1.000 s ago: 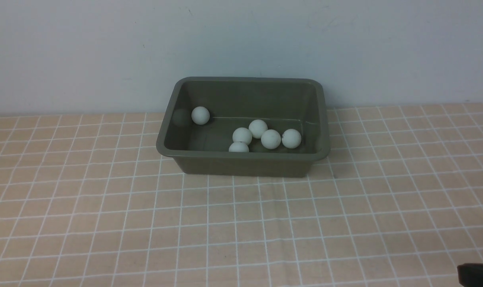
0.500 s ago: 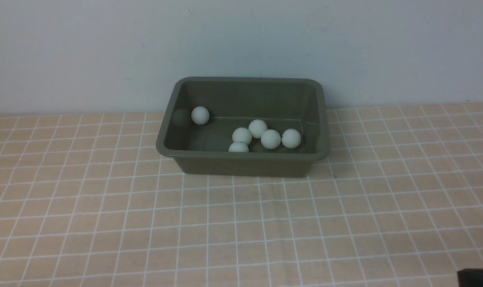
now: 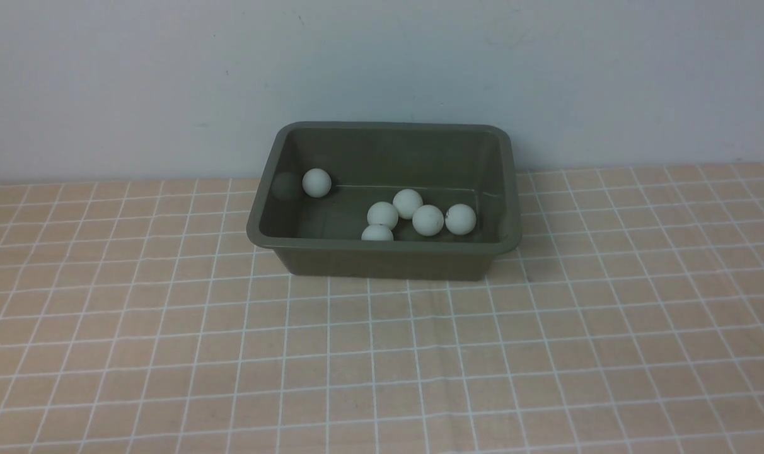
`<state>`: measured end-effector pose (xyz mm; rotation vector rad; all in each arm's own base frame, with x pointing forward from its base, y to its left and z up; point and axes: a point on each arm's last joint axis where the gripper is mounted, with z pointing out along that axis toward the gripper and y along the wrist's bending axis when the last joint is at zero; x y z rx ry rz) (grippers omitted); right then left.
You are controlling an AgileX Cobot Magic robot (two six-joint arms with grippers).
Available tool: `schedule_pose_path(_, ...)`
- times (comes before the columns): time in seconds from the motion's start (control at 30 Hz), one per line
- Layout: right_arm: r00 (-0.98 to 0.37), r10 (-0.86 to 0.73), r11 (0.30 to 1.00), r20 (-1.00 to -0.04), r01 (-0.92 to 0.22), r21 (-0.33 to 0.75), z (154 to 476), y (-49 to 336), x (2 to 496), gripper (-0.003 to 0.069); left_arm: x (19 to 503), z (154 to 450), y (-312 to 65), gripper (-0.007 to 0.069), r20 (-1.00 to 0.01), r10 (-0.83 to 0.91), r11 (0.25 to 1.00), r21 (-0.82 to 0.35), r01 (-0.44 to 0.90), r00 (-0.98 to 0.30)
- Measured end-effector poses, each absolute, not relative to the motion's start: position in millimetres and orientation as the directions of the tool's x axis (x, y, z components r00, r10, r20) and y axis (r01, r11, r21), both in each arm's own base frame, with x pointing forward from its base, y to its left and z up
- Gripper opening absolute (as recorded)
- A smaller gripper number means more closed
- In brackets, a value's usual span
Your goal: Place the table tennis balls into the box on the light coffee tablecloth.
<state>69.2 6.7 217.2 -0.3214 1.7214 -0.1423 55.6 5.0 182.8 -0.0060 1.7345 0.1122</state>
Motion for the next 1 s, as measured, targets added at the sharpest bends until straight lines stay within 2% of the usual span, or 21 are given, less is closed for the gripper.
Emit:
schedule_pose_path(0.13,-0.098,-0.244,0.967,-0.965,-0.104,-0.234,191,5,61,-0.0018,56,183,5,-0.0069,-0.984,0.059,0.995,0.072,-0.068,-0.169)
schedule_pose_path(0.33,-0.034,-0.207,0.975,-0.978,-0.083,-0.204,193,5,57,-0.0018,56,182,5,-0.0069,-0.984,0.059,0.995,0.072,-0.068,-0.171)
schedule_pose_path(1.0,-0.164,-0.222,0.970,-0.961,-0.134,-0.201,180,7,55,-0.0018,56,182,5,-0.0069,-0.983,0.060,0.995,0.073,-0.068,-0.171)
